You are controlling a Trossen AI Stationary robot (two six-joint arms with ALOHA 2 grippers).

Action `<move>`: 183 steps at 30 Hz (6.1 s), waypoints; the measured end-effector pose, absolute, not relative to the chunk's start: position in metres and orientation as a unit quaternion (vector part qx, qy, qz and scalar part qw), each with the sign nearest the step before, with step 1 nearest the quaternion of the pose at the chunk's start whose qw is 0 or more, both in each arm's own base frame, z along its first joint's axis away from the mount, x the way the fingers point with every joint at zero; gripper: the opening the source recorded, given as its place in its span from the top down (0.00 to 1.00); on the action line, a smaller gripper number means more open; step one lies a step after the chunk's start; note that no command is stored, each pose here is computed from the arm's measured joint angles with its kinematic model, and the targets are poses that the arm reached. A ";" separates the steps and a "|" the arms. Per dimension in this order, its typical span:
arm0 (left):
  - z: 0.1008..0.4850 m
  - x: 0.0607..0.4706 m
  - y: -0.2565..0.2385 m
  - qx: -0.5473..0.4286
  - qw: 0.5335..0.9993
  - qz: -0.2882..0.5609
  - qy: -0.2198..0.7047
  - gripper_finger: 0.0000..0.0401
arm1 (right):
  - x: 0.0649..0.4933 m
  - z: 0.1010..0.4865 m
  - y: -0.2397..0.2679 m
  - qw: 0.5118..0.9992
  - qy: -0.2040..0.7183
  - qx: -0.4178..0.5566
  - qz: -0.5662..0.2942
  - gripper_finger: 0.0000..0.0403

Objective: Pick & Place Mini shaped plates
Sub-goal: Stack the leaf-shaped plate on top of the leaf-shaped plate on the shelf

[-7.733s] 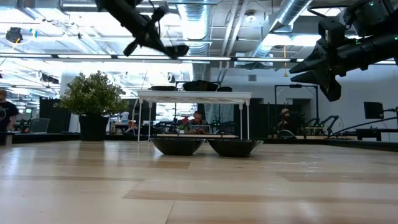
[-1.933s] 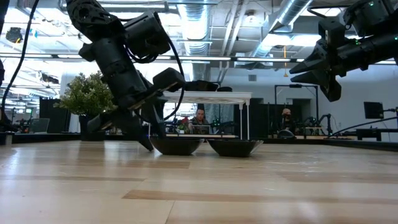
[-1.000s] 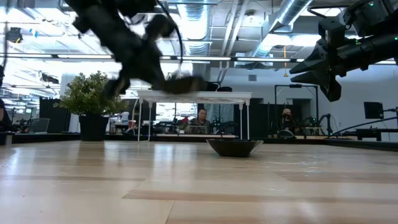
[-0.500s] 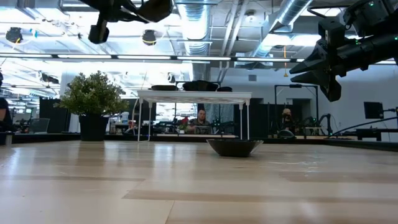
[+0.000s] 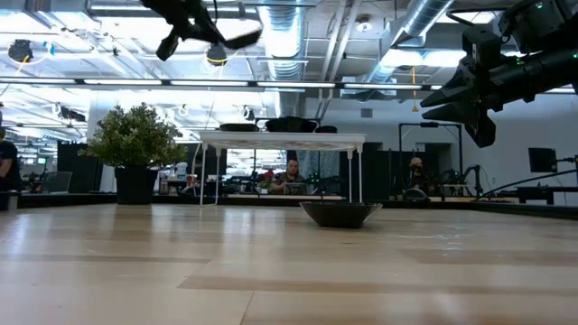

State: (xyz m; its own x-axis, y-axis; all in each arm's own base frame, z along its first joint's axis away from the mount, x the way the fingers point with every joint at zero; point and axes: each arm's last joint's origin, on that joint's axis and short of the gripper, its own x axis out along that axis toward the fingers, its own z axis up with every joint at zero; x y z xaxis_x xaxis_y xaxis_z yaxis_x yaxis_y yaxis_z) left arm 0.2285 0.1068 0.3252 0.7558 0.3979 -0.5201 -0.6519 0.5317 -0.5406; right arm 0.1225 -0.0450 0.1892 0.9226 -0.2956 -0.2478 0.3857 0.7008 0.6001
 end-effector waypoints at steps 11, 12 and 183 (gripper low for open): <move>0.320 0.242 0.211 -0.371 0.811 0.370 0.261 0.99 | 0.122 0.189 -0.045 0.920 0.066 0.340 -0.185 0.76; 0.316 0.241 0.219 -0.376 0.807 0.368 0.270 0.99 | 0.122 0.189 -0.045 0.920 0.066 0.340 -0.185 0.76; 0.081 0.394 -0.038 -0.464 0.698 0.309 0.450 0.51 | 0.121 0.182 -0.044 0.914 0.102 0.341 -0.196 0.76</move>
